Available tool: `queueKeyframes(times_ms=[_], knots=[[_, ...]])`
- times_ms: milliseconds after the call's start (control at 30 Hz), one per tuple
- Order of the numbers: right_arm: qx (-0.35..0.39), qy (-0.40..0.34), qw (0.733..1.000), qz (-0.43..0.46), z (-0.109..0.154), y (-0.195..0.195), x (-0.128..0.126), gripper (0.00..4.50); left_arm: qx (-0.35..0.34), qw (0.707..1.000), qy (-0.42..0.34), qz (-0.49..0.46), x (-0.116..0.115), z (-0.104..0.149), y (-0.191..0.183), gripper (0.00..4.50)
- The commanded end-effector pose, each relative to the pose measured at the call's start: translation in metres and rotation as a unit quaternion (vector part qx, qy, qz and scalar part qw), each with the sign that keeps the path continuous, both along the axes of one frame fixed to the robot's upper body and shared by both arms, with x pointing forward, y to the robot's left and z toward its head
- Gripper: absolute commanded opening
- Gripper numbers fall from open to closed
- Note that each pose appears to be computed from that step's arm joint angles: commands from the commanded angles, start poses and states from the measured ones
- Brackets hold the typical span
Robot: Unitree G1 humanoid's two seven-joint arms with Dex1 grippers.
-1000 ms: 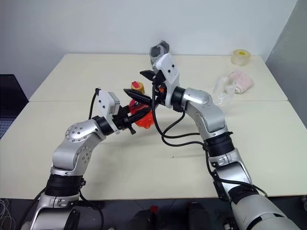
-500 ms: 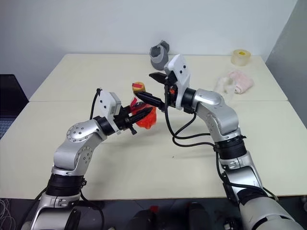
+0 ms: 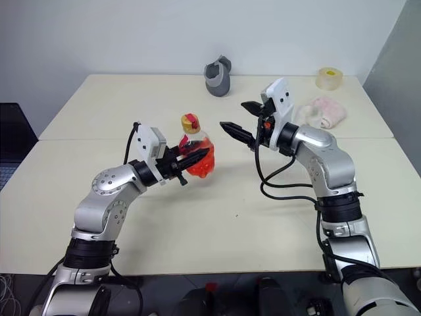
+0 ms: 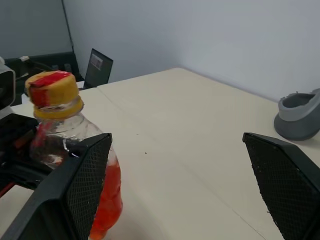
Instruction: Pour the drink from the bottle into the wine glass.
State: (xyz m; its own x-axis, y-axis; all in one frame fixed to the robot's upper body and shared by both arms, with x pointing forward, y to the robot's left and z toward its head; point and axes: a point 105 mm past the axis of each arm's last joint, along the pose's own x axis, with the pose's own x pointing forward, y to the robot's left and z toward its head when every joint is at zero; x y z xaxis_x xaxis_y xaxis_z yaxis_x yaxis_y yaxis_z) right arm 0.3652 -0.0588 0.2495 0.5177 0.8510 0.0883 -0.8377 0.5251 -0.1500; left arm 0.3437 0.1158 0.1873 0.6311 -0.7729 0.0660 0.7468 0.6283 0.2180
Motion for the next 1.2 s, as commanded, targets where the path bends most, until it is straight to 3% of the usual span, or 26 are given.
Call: queueKeyframes(times_ms=[33,233,700,1200], knots=[[0.026,-0.011,0.996,0.082,0.014,0.022,-0.027,4.48,-0.003,0.999,-0.046,-0.01,-0.005,0.022,-0.002,1.01],[0.05,-0.01,0.99,0.132,0.022,0.052,-0.043,4.48,-0.002,0.999,-0.047,-0.009,-0.004,0.023,-0.002,1.01],[0.049,-0.03,0.99,0.125,0.027,0.075,-0.032,4.48,-0.003,0.999,-0.047,-0.014,-0.007,0.021,-0.004,1.01],[0.032,-0.037,0.996,0.07,0.025,0.054,-0.013,4.48,-0.011,0.999,-0.042,-0.012,-0.01,0.019,-0.005,1.01]])
